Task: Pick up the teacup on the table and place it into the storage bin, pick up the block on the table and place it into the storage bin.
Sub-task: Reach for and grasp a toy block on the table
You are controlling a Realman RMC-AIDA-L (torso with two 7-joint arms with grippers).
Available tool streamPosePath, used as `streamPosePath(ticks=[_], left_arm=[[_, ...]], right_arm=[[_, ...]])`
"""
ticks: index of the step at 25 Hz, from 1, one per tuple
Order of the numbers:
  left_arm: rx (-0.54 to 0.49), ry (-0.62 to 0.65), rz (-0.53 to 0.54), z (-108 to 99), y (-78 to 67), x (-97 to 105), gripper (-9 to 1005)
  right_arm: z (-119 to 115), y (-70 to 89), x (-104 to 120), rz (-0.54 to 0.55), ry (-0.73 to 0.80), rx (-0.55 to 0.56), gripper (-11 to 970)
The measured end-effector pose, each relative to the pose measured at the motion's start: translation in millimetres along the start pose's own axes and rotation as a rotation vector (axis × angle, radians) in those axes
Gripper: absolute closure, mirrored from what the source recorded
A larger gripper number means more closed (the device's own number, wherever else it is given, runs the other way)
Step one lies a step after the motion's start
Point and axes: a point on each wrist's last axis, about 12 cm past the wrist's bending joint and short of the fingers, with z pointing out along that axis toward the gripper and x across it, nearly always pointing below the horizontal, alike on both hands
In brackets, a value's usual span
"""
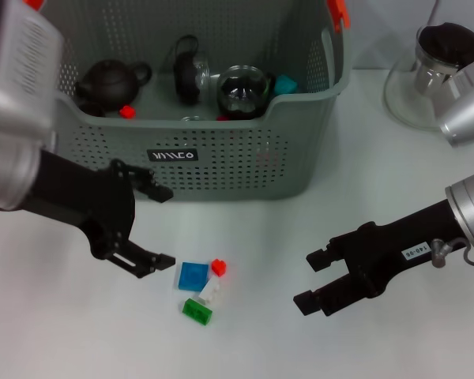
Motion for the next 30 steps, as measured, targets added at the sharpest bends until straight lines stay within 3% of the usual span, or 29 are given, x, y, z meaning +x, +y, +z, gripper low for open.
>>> streamPosePath(ticks=[6,13,20,30], left_arm=[[0.002,0.183,0.070,36,0.1,-4,83],[-0.012,0.250,0.127,60,4.1,-6,90],[-0.048,0.334,0.177,74,8.3,-2,97],[-0.022,0.375,0.229,89,1.8,-4,107]], right_arm=[[1,-0.8,-1,0.022,-0.005,0.007,30],[1,-1.8,-1,0.031,-0.009,0.011,31],[3,-4.1,2,0.049,-0.013,0.014,31],[5,-4.5,3,0.066,-0.017,0.010,31]])
